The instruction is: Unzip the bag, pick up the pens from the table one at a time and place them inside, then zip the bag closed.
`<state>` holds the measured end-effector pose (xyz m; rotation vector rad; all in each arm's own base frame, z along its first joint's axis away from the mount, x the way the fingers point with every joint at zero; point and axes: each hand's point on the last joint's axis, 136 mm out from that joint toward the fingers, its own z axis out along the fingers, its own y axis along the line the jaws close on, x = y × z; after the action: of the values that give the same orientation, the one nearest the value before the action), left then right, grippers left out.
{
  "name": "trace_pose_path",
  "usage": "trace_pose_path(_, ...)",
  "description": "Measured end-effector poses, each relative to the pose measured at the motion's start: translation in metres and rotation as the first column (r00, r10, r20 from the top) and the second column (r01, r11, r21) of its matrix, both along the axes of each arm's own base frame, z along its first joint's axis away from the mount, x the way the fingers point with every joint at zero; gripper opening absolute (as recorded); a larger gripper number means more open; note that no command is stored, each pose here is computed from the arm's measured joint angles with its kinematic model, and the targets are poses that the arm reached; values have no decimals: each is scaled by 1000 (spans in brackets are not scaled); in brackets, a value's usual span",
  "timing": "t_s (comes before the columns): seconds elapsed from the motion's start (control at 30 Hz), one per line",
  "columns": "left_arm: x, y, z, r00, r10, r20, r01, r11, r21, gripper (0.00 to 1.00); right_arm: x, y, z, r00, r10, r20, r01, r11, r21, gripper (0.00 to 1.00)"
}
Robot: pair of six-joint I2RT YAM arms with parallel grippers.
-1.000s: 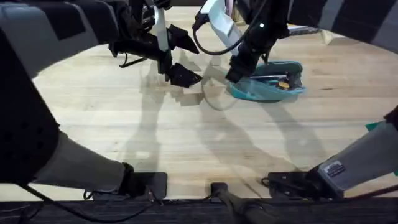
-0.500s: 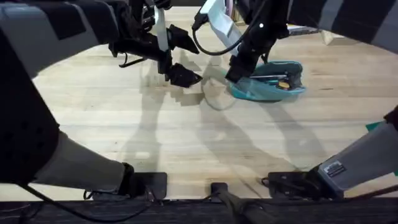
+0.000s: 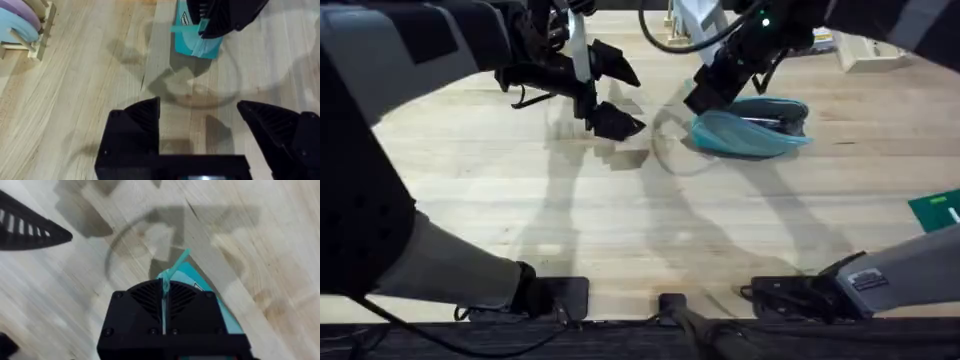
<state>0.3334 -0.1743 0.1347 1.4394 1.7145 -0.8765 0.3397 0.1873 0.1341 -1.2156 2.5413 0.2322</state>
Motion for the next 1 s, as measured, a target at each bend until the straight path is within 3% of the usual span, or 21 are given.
trace_pose_path(0.27, 0, 0, 0, 1000, 0, 3, 0, 1000, -1, 946, 3, 1, 5, 989, -143, -24, 144, 989, 40, 35)
trace_pose_path(0.53, -5, -9, 8, 999, -32, -1, 32, 998, -51, 948, 4, 1, 5, 968, -246, -56, 249, 967, 62, 35)
trace_pose_path(0.7, -17, -31, -9, 994, -99, -52, 96, 994, -52, 947, 6, 2, 6, 960, -274, -57, 278, 958, 73, 35)
trace_pose_path(1.0, -7, -61, -37, 984, -165, -65, 153, 976, -157, 948, 6, 2, 5, 952, -299, -66, 304, 950, 78, 35)
